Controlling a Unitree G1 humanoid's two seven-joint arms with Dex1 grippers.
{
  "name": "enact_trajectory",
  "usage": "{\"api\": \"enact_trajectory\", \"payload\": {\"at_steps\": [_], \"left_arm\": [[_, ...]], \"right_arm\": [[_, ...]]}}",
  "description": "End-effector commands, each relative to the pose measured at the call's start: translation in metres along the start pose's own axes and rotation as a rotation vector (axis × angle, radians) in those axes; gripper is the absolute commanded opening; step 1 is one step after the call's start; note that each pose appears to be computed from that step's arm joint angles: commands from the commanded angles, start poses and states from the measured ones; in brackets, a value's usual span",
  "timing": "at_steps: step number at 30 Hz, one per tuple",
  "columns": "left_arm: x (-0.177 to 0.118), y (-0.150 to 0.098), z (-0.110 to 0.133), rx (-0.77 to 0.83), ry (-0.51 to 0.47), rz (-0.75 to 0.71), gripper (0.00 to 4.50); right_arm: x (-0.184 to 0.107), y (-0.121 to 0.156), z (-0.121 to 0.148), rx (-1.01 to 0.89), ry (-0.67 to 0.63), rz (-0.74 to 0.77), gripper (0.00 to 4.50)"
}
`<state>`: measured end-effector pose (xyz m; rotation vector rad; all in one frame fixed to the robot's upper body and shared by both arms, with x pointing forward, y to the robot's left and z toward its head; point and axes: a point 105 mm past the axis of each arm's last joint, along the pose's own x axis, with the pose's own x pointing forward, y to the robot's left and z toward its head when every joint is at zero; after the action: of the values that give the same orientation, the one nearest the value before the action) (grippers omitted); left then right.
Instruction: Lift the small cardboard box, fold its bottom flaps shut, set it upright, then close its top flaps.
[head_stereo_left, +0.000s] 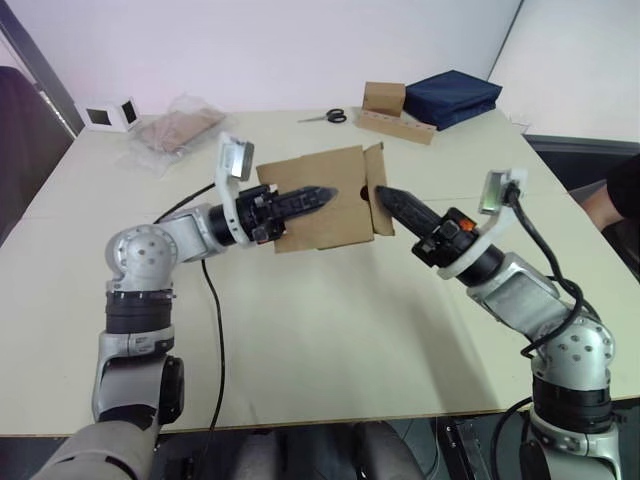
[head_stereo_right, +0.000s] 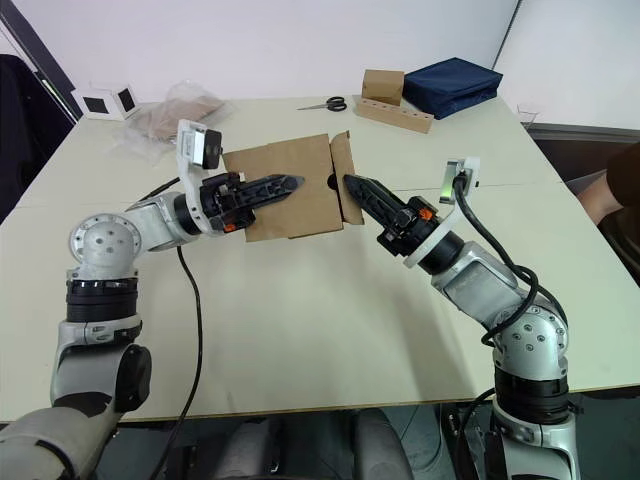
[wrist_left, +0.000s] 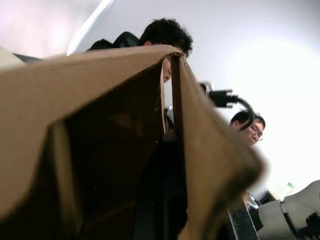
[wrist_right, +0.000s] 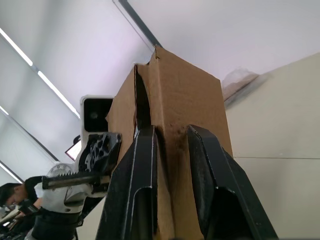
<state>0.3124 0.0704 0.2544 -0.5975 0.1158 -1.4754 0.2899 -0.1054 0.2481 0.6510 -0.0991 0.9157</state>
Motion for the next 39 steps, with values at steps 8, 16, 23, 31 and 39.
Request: {"api": "enact_trajectory", "payload": {"at_steps": [8, 16, 23, 31, 39], "left_arm": [[0.005, -0.009, 0.006, 0.06, -0.012, -0.034, 0.0], [0.006, -0.011, 0.012, 0.044, -0.039, -0.048, 0.0], [0.005, -0.012, 0.013, 0.037, -0.032, -0.052, 0.0], [0.009, -0.012, 0.013, 0.03, -0.038, -0.056, 0.0], [0.012, -0.014, 0.014, 0.021, -0.052, -0.064, 0.0]], "right_arm": [[0.007, 0.024, 0.005, -0.031, -0.026, 0.073, 0.92], [0.007, 0.026, -0.007, -0.047, 0.029, 0.08, 0.92], [0.004, 0.026, -0.01, -0.061, 0.053, 0.087, 0.92], [0.012, 0.035, -0.01, -0.061, 0.053, 0.128, 0.92], [0.016, 0.047, -0.026, -0.119, 0.135, 0.176, 0.92]]}}
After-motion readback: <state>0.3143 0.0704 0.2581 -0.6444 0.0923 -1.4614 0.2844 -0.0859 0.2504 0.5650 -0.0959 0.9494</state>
